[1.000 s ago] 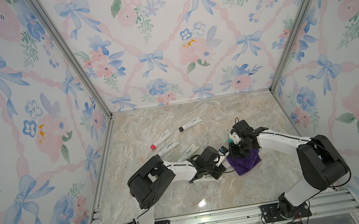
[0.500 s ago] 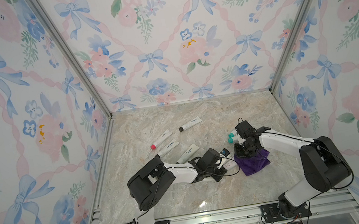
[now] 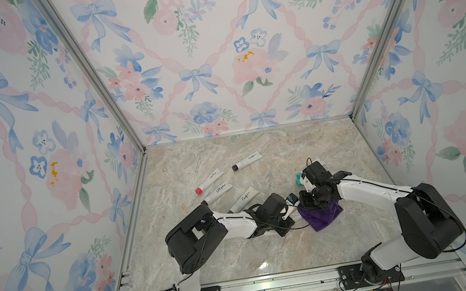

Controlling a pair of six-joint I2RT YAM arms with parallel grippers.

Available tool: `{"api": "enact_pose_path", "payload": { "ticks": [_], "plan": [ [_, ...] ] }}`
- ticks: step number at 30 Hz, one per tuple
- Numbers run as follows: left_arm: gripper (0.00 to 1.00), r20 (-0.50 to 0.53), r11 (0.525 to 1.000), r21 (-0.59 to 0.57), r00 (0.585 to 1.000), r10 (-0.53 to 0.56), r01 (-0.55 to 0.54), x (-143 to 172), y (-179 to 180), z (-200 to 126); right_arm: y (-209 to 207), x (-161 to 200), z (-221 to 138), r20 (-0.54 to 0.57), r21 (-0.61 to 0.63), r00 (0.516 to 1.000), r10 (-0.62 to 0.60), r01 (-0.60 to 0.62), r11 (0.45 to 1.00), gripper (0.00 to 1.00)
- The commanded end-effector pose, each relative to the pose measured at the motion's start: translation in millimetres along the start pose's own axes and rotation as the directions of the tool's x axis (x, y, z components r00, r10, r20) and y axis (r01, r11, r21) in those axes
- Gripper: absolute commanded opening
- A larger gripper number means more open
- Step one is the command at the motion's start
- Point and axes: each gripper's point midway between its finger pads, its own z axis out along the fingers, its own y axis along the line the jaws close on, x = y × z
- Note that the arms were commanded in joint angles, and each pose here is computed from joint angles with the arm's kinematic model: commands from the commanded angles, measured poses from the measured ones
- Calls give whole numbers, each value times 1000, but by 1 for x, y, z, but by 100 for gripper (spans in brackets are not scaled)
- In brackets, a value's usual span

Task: Wipe the surface of the toothpaste tube
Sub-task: Wipe the dirt from the toothpaste tube.

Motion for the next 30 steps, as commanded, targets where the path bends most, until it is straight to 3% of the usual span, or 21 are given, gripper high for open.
{"api": "enact_pose_path", "payload": {
  "ticks": [1,6,14,20,30],
  "plan": [
    [21,-48,999,-35,999,11,-13,15,6,5,-9,56,10,-209,28,978,28,-22,999,20],
    [21,-45,999,-45,999,9,-11,15,7,2,-52,37,3,-114,199,988,107,-83,976,20],
    [21,-49,997,-68,998,29,-32,16,7,4,-82,8,-2,-53,267,983,174,-154,951,21],
    [21,-49,996,-69,998,45,-48,15,3,5,-69,4,2,-83,213,984,156,-136,968,20],
    [21,-53,996,-70,997,49,-52,15,3,7,-4,38,-3,-167,30,986,22,-17,999,20]
  ]
}}
